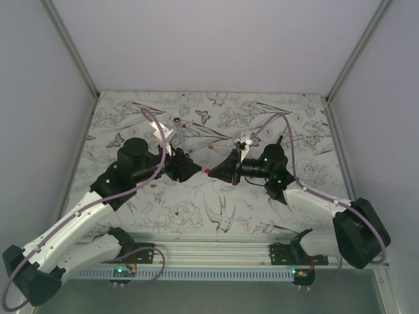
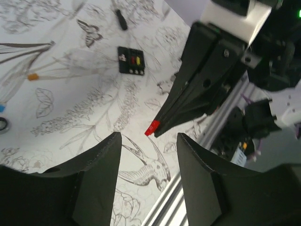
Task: Snap on the fuse box
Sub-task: Pick up the fuse from the center of the board.
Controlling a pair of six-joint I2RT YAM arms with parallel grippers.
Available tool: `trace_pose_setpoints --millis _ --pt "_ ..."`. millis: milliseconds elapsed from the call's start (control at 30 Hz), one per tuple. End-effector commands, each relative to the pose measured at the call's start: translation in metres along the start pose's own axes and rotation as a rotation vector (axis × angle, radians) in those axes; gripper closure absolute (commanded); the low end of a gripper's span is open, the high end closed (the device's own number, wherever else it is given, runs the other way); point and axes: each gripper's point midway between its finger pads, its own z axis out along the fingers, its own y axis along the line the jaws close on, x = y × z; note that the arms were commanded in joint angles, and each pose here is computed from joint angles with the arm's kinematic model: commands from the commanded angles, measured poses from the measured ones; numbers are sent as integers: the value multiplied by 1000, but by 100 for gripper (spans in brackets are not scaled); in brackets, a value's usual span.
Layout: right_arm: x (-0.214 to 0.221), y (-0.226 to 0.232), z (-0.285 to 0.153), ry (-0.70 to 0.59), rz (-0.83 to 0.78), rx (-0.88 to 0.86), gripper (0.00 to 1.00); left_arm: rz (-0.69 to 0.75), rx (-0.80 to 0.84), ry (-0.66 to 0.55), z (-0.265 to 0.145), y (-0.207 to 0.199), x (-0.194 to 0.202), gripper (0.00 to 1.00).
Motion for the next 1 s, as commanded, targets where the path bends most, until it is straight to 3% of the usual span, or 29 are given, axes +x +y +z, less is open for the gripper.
trace_pose_setpoints --millis 0,300,967 --pt "-12 23 -8 38 -44 -119 100 80 184 102 -2 -22 23 49" --pt "-17 34 -9 65 -51 -181 100 104 320 160 6 -40 31 63" --pt "-16 37 -10 67 -51 -204 100 125 361 190 20 -46 38 89"
